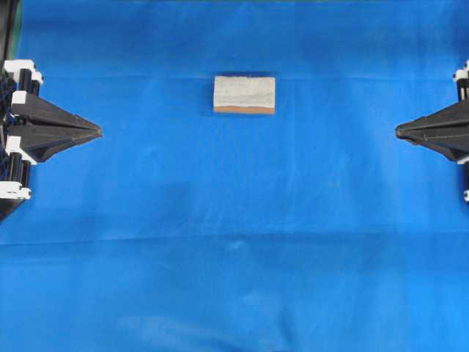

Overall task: Hand over the sponge with the left arm and wipe it with the right arm.
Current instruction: 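Move the left gripper to the grey-and-tan sponge and close on it, then lift the sponge with the left gripper and carry it toward the right gripper, then close the right gripper on the sponge's free end beside the left gripper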

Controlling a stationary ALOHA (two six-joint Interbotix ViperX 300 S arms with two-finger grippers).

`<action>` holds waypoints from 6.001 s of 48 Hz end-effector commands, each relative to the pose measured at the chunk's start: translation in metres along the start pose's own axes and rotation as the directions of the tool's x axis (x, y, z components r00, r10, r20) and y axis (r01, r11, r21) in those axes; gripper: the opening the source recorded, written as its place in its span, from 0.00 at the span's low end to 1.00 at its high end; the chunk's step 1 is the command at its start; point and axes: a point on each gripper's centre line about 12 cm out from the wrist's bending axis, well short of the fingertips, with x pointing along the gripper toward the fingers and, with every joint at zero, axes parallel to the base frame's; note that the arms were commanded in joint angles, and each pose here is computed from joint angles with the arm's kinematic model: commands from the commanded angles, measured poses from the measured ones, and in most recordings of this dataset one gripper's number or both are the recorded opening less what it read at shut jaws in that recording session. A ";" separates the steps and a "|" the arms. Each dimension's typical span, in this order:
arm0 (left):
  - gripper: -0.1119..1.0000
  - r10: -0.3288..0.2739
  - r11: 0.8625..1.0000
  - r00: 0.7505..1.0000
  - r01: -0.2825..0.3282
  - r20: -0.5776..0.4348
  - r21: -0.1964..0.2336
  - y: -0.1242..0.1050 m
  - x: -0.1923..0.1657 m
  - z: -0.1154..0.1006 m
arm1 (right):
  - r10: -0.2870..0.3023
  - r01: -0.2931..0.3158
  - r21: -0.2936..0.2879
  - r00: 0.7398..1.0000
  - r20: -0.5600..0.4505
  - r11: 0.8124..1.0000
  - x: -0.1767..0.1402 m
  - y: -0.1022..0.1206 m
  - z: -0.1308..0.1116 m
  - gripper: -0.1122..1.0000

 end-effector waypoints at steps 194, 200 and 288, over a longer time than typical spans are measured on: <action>0.46 0.059 0.989 0.850 -0.119 -0.523 -0.082 0.025 0.183 -0.066 | -0.109 0.114 0.019 0.978 -0.180 0.993 0.018 -0.024 -0.019 0.11; 0.46 0.059 0.990 0.849 -0.119 -0.525 -0.081 0.025 0.183 -0.067 | -0.108 0.120 0.055 0.975 -0.192 0.991 0.024 -0.024 -0.019 0.11; 0.43 0.067 0.990 0.847 -0.122 -0.528 -0.069 0.028 0.182 -0.068 | -0.062 0.109 0.059 0.851 -0.522 0.992 0.180 -0.027 -0.089 0.74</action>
